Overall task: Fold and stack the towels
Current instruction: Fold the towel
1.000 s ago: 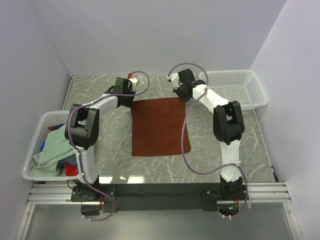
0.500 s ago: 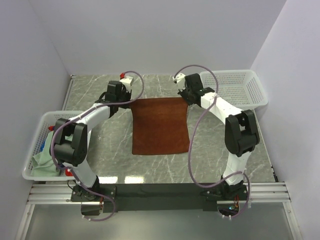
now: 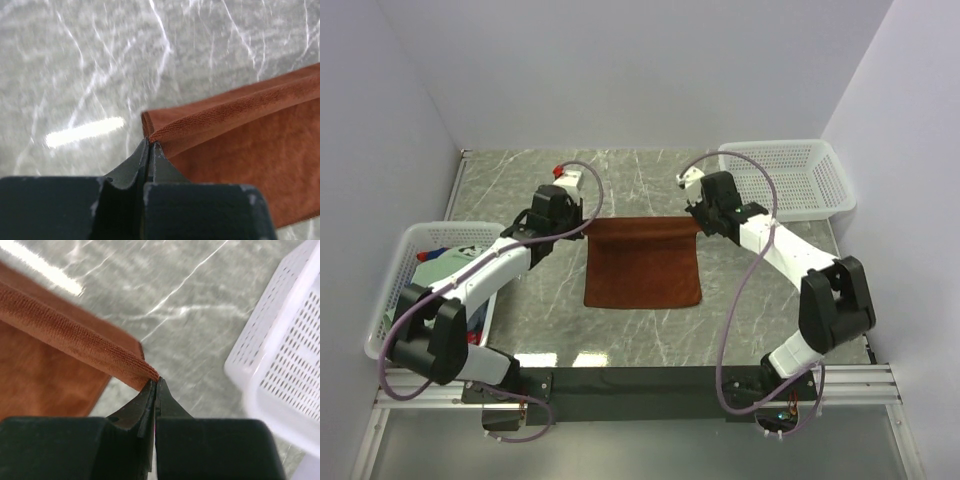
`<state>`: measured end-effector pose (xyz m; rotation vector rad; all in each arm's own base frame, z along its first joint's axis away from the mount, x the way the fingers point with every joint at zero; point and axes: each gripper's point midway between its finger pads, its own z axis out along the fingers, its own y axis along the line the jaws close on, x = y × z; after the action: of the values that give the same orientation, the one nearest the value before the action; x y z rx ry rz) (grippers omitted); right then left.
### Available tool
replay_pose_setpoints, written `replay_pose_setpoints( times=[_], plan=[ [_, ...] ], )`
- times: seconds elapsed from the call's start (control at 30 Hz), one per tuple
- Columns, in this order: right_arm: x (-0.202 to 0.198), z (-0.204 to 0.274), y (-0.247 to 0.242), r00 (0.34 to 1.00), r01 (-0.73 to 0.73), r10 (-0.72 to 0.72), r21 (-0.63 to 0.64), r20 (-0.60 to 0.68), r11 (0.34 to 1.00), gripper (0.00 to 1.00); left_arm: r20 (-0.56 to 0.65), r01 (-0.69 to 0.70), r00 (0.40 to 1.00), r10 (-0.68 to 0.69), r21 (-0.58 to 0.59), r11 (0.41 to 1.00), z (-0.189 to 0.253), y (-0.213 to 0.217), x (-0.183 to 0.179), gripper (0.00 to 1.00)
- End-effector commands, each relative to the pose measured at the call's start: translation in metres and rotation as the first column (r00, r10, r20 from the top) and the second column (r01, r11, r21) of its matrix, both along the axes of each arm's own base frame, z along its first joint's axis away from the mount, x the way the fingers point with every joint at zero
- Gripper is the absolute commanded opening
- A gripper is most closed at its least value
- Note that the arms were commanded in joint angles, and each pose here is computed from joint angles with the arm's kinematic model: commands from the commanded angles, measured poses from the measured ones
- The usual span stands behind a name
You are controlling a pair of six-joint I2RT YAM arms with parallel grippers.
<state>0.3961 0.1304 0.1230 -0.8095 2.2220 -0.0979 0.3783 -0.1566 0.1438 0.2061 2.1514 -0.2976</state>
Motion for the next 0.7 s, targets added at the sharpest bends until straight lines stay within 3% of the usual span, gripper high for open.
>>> replay_pose_setpoints(
  times=[0.0, 0.3, 0.67],
  plan=[
    [-0.021, 0.011, 0.002, 1.0, 0.02, -0.02, 0.027, 0.023, 0.999, 0.0, -0.034, -0.099, 0.995, 0.099, -0.009, 0.995, -0.002, 0.006, -0.017, 0.01],
    [-0.071, -0.008, 0.007, 0.998, 0.035, -0.031, 0.059, -0.058, 0.998, 0.0, -0.171, -0.235, 0.959, 0.226, -0.032, 0.971, -0.033, 0.02, -0.058, 0.01],
    [-0.108, -0.053, 0.008, 0.978, 0.081, -0.078, 0.01, -0.195, 0.997, 0.0, -0.271, -0.253, 0.936, 0.222, -0.082, 0.964, -0.057, 0.013, -0.084, 0.01]
  ],
)
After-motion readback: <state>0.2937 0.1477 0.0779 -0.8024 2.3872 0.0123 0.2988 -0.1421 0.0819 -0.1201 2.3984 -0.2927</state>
